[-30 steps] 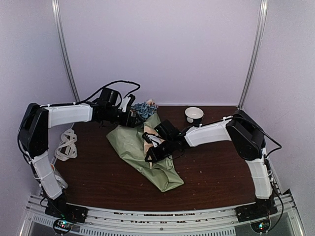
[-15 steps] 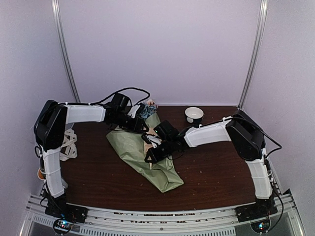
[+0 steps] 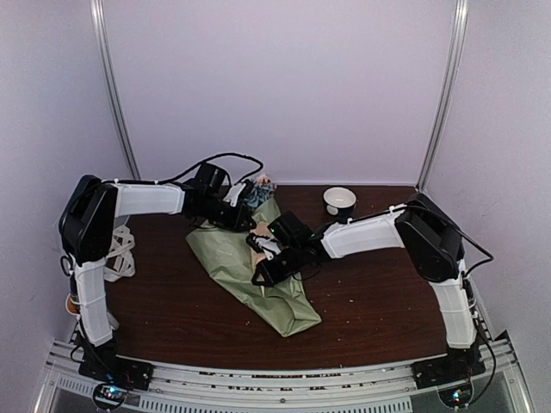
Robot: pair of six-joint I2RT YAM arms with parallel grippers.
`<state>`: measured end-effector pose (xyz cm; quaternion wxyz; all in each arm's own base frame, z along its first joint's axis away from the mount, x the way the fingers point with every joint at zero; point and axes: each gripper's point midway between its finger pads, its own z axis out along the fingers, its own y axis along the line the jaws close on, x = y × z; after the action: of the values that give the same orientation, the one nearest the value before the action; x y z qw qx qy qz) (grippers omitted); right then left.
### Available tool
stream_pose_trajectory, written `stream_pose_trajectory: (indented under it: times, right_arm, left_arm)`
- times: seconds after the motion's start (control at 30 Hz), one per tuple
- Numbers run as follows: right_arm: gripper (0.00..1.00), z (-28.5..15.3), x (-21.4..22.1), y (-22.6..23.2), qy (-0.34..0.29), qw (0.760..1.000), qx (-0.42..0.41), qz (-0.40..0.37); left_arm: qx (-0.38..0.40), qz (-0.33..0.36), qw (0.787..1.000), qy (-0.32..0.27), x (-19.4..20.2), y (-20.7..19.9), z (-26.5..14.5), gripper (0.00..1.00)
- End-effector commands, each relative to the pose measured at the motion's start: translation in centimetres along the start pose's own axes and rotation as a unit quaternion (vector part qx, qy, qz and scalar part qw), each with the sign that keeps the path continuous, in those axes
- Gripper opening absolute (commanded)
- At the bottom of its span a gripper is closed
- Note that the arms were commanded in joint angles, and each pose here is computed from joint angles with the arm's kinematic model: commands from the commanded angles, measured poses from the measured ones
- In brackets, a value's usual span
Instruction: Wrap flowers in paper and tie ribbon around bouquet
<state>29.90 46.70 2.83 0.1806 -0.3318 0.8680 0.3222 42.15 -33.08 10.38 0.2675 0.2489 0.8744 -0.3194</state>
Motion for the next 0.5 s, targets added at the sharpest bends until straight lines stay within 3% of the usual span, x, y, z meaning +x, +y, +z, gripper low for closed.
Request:
stream_pose_trajectory:
  times: [0.0,0.2,0.47]
  right_arm:
    - [0.2,0.1,3.2,-1.0,0.049,0.998,0.028,0.005]
    - [0.4,-3.5,0.9,2.9,0.017,0.999,-0.037,-0.026]
    - [0.53,-12.4,-1.9,9.7,-0.055,0.982,-0.163,-0.08]
  left_arm:
    - [-0.037,0.02,0.999,-0.033,-1.3,1.6,-1.9,0.0]
    - [-0.055,0.038,0.998,-0.021,1.0,3.1,-0.9,0.0]
    - [-0.063,0.032,0.997,-0.021,3.6,4.8,-0.2,0.0]
